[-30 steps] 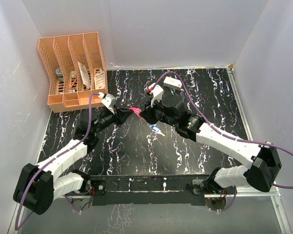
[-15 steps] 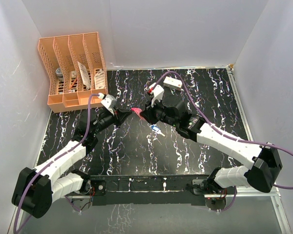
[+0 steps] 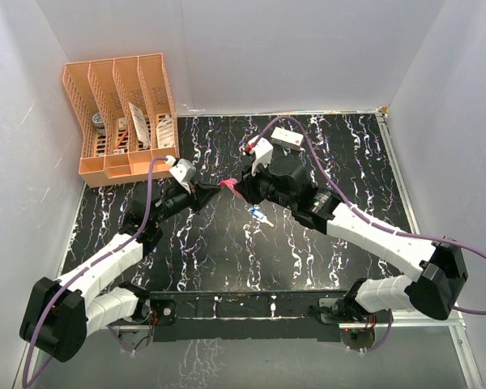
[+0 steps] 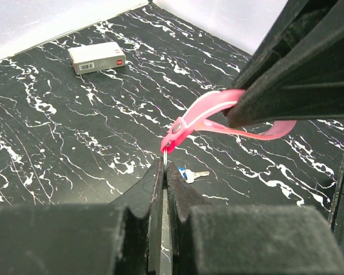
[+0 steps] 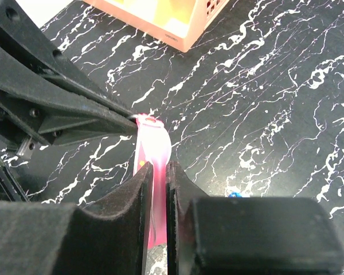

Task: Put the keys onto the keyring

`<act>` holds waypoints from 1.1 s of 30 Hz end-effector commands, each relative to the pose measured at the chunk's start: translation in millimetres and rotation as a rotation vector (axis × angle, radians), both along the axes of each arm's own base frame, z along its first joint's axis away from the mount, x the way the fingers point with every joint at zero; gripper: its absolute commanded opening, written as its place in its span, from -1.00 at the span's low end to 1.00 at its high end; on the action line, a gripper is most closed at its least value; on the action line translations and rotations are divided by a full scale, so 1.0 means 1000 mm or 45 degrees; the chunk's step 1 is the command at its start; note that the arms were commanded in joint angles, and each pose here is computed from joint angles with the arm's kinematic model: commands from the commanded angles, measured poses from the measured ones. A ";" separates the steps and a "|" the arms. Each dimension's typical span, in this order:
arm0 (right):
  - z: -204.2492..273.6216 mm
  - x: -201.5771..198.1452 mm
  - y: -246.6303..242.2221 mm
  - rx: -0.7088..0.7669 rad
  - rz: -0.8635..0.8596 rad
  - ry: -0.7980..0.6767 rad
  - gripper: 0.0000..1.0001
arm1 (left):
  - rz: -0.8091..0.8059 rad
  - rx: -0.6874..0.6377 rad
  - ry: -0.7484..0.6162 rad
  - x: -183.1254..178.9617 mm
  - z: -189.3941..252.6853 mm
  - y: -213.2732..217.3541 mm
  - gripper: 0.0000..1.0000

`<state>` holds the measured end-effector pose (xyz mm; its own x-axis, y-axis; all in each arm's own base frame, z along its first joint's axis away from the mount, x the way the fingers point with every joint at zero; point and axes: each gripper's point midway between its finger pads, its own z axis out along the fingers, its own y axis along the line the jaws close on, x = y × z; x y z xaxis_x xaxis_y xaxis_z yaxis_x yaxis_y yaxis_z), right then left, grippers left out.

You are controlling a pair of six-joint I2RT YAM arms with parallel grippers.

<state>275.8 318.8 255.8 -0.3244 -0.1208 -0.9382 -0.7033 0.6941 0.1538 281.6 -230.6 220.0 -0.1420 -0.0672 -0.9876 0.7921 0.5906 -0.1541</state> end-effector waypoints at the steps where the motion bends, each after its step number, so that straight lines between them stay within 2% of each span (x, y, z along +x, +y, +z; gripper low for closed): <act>1: 0.049 0.016 0.004 0.089 -0.049 -0.106 -0.76 | -0.082 -0.012 -0.031 -0.006 0.007 -0.008 -1.00; 6: 0.063 0.026 0.008 0.093 -0.082 -0.128 -0.72 | -0.138 -0.060 0.000 -0.015 0.002 -0.013 -1.00; 14: 0.055 0.046 0.015 0.035 -0.132 -0.093 -0.63 | -0.300 -0.086 0.030 -0.035 0.000 -0.024 -1.00; 17: 0.052 0.054 0.016 0.029 -0.144 -0.087 -0.48 | -0.348 -0.096 0.037 -0.040 -0.001 -0.028 -1.00; 19: 0.053 0.060 0.016 0.026 -0.153 -0.091 -0.46 | -0.376 -0.111 0.044 -0.044 -0.002 -0.029 -1.00; 21: 0.056 0.069 0.014 0.030 -0.177 -0.097 -0.22 | -0.400 -0.124 0.052 -0.047 -0.003 -0.031 -1.00; 23: 0.057 0.079 0.011 0.025 -0.199 -0.094 -0.08 | -0.397 -0.137 0.056 -0.047 -0.003 -0.031 -1.00; 26: 0.062 0.092 0.003 0.042 -0.243 -0.108 0.29 | -0.386 -0.148 0.042 -0.047 0.000 -0.029 -1.00; 29: 0.067 0.100 -0.009 0.057 -0.292 -0.119 0.38 | -0.333 -0.158 0.038 -0.042 0.002 -0.027 -1.00; 31: 0.070 0.103 -0.020 0.067 -0.337 -0.134 0.51 | -0.314 -0.162 0.034 -0.040 0.003 -0.025 -1.00; 33: 0.072 0.104 -0.029 0.078 -0.360 -0.146 0.54 | -0.285 -0.179 0.033 -0.038 0.005 -0.024 -1.00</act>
<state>371.3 306.5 281.1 -0.3354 -0.0808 -0.9386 -0.5345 0.8368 0.1190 243.6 -256.2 204.5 -0.2629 -0.1142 -0.9580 0.8870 0.3620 -0.2865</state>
